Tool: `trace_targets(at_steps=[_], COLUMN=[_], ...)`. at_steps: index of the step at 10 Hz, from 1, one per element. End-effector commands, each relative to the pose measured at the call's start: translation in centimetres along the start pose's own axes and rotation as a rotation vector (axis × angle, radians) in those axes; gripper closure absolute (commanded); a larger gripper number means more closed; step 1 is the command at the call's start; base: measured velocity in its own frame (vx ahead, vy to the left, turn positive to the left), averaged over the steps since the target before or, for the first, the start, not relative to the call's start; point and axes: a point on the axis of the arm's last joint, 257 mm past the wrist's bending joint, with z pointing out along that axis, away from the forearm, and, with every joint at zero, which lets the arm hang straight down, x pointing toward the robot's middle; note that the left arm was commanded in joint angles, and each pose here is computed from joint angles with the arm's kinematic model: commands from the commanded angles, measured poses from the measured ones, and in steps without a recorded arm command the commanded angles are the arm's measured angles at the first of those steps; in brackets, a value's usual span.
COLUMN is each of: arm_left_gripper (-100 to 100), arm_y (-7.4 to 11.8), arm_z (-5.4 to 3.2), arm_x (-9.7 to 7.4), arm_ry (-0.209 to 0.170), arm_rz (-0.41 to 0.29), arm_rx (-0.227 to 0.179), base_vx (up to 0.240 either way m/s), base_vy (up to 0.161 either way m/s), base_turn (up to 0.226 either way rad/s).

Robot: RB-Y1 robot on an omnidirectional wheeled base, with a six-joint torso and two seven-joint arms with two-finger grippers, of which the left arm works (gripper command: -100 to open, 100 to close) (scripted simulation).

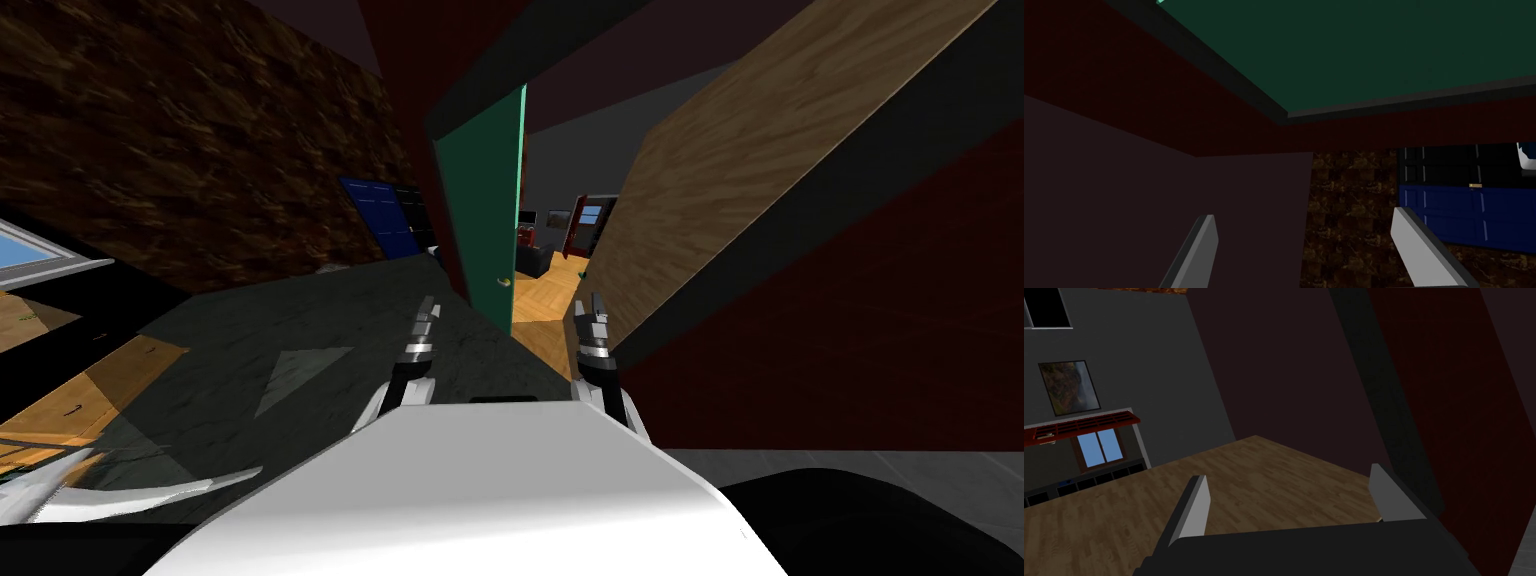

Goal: Push the door open

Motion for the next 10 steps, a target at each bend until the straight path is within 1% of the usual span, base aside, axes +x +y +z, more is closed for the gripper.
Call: trace_targets(at_steps=[1, 4, 10], arm_left_gripper=[-100, -100, -100], arm_y=[1.4, 3.1, 6.7], arm_z=[-0.15, -0.5, -1.49], arm_x=[0.9, 2.1, 4.8], arm_ry=[0.017, 0.038, 0.083], arm_rz=[-0.02, -0.043, -0.093], arm_rx=[-0.019, -0.043, -0.098], base_vx=[0.114, 0.124, 0.09], base_vy=[0.032, 0.054, 0.047], base_turn=[-0.102, -0.088, -0.085])
